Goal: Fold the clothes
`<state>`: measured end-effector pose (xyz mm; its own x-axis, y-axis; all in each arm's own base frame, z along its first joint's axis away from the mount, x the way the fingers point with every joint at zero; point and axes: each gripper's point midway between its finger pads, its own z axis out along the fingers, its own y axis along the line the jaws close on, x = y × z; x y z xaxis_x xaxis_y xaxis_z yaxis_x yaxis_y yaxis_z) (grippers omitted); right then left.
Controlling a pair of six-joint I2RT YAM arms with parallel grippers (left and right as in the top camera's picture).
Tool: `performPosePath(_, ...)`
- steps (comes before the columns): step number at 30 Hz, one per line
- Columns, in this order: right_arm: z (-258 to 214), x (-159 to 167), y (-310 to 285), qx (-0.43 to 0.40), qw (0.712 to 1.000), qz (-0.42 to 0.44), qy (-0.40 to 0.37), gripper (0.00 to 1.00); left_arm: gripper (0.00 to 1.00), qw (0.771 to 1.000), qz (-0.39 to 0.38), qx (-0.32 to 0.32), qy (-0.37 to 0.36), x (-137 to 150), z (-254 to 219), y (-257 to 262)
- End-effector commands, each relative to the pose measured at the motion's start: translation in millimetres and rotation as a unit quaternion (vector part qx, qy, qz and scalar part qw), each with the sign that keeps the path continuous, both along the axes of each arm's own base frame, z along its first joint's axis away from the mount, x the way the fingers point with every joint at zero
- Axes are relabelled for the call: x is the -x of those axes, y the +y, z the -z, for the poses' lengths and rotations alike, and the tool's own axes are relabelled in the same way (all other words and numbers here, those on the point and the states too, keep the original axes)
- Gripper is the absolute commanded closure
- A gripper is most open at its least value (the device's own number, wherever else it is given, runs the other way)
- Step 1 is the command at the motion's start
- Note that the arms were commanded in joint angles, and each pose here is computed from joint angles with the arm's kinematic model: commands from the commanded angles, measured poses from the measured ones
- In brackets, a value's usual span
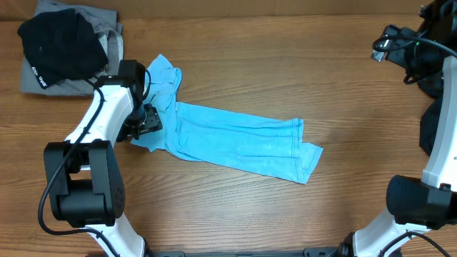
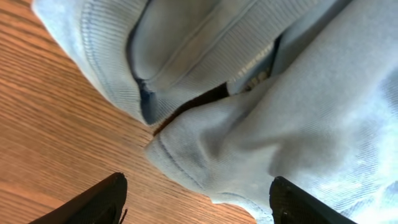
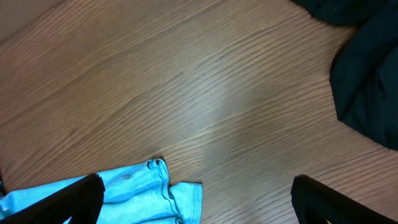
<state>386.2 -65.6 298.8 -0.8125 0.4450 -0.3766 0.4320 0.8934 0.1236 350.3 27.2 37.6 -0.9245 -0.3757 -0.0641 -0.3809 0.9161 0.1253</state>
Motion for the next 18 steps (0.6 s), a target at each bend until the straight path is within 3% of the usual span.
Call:
performPosePath(1, -3, 1, -3, 0.005, 1.000, 0.006, -0.005, 0.00, 0.24, 1.000, 0.017, 0.013, -0.001, -1, 1, -3)
performPosePath(6, -3, 1, -3, 0.005, 1.000, 0.006, -0.005, 0.00, 0.26, 1.000, 0.021, 0.016, -0.008, -4, 1, -4)
performPosePath(10, -3, 1, -3, 0.005, 1.000, 0.006, -0.005, 0.00, 0.38, 0.998, 0.037, 0.044, -0.004, -3, 2, -16)
performPosePath(15, -3, 1, -3, 0.005, 1.000, 0.006, -0.005, 0.00, 0.25, 0.995, 0.080, 0.053, -0.004, -4, 2, -31)
performPosePath(18, -3, 1, -3, 0.005, 1.000, 0.006, -0.005, 0.00, 0.22, 0.994, 0.101, 0.052, -0.002, -4, 2, -42)
